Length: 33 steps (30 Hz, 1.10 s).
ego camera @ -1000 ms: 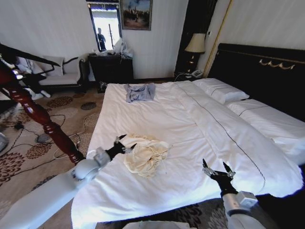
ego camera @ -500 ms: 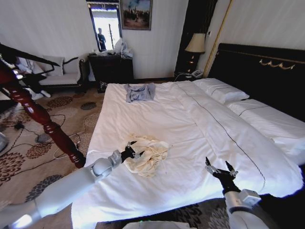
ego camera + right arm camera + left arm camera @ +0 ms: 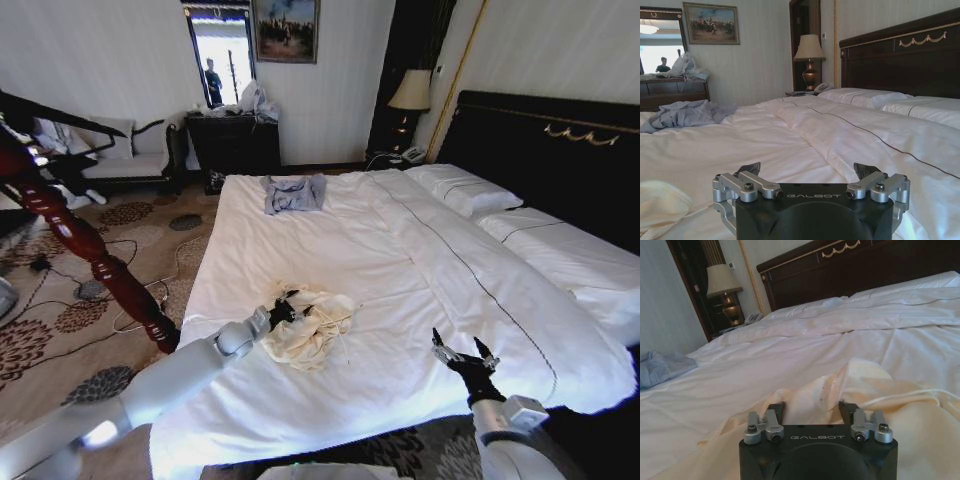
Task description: Pick up the clothes from the bed and hang them on the clothes hanger.
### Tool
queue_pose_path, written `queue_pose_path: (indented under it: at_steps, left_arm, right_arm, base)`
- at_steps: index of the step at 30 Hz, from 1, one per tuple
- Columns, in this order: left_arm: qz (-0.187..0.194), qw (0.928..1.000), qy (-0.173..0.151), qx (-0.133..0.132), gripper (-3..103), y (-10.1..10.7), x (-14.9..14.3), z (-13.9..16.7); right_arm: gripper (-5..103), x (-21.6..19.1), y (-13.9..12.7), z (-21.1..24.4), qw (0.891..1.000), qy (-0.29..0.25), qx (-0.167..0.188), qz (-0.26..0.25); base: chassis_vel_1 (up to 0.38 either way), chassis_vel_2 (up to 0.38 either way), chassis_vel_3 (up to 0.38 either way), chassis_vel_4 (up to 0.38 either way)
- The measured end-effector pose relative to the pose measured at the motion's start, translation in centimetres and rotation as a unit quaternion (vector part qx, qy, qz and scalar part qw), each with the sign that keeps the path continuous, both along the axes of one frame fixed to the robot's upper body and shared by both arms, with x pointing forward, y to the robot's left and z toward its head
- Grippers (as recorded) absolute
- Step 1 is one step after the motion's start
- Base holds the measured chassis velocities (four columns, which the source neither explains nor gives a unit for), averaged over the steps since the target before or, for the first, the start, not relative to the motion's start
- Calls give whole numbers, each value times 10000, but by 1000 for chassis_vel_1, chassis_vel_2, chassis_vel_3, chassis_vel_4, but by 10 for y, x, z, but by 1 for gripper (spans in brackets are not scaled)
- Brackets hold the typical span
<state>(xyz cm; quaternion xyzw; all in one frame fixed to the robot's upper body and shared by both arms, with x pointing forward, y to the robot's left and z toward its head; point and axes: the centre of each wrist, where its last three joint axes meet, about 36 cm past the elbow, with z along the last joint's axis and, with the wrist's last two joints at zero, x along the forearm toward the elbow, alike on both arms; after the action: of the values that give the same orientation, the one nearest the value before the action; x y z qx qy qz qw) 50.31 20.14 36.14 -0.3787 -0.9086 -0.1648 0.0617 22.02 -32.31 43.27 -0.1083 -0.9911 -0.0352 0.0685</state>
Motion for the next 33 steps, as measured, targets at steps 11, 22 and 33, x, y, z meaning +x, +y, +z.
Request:
queue_pose_path:
  at_steps: [11, 22, 33]
  left_arm:
    - [136, 9999, -30, -12, 22, 4, 6, -2]
    - [308, 9993, -203, -111, 0, 16, 14, 13]
    - [689, 9918, -786, -735, 0, 43, 10, 99]
  right_arm:
    - [100, 1, 1, 0, 10000, -6, 9, 22]
    - [100, 3, 0, 1, 10000, 18, 45, 51]
    - [100, 3, -1, 5, 10000, 6, 13, 90]
  base:
    - [0, 0, 0, 0]
    - [0, 0, 0, 0]
    - [0, 0, 0, 0]
